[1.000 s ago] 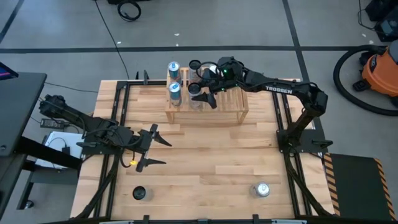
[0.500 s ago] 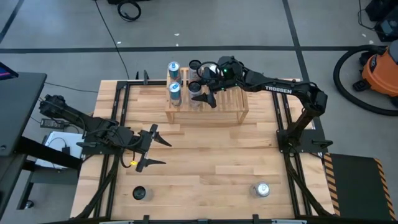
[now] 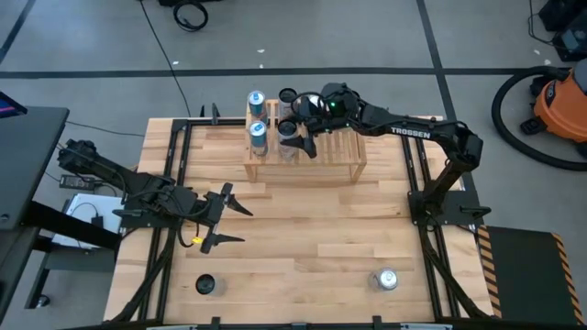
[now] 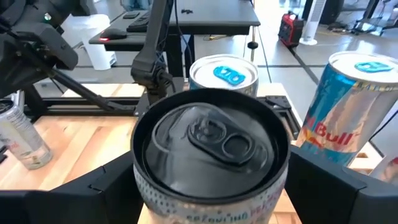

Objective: Place canned beverage on shelf
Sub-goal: Put the white and pink soda can on the shelf aligned with the white and pink soda can, then put the silver soda can on the shelf aligned with the silver soda can

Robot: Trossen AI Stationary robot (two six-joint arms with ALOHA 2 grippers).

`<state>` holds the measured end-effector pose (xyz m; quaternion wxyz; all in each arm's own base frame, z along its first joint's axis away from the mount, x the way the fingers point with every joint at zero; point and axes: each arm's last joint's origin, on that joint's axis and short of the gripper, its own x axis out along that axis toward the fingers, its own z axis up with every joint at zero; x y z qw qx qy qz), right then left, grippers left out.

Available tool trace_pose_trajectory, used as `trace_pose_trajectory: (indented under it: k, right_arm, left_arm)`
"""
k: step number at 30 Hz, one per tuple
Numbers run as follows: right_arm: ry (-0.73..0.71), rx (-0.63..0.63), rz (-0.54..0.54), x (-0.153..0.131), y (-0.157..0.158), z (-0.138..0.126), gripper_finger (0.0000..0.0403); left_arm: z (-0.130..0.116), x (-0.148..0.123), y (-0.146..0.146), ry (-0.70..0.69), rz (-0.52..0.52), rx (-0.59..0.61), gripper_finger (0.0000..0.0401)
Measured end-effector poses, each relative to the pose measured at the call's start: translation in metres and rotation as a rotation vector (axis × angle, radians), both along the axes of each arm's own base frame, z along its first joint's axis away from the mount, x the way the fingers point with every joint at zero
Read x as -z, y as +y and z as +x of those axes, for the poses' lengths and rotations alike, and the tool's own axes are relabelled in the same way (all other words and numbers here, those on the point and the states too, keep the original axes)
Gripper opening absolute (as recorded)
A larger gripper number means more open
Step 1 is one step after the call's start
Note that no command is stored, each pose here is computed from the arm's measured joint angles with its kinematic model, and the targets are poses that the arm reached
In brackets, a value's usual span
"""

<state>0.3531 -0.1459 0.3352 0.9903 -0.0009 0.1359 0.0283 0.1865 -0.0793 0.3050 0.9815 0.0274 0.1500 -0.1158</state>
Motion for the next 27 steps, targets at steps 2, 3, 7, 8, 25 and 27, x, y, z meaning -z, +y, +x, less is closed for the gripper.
trace_pose_trajectory:
  k: [2,3,7,8,25,27]
  right_arm:
    - [-0.015,0.0,-0.002,-0.001,0.0,0.001,0.0337]
    - [-0.019,0.0,-0.002,-0.002,0.0,0.001,0.0337]
    - [-0.019,0.0,0.007,-0.002,0.0,0.001,0.0337]
    - [-0.019,0.0,0.016,-0.002,0.0,0.001,0.0337]
    - [-0.114,-0.02,0.018,-0.023,0.0,0.003,0.0337]
    - [-0.124,-0.02,0.013,-0.03,0.0,0.003,0.0337]
  left_arm:
    - [0.0,0.0,0.0,0.0,0.0,0.0,0.0332]
    - [0.0,0.0,0.0,0.0,0.0,0.0,0.0332]
    - [0.0,0.0,0.0,0.001,0.0,0.0,0.0332]
    - [0.0,0.0,0.0,0.0,0.0,0.0,0.0332]
    - [-0.001,0.003,0.0,0.031,0.013,0.0,0.0332]
    - [-0.001,0.004,0.0,0.035,0.015,0.0,0.0332]
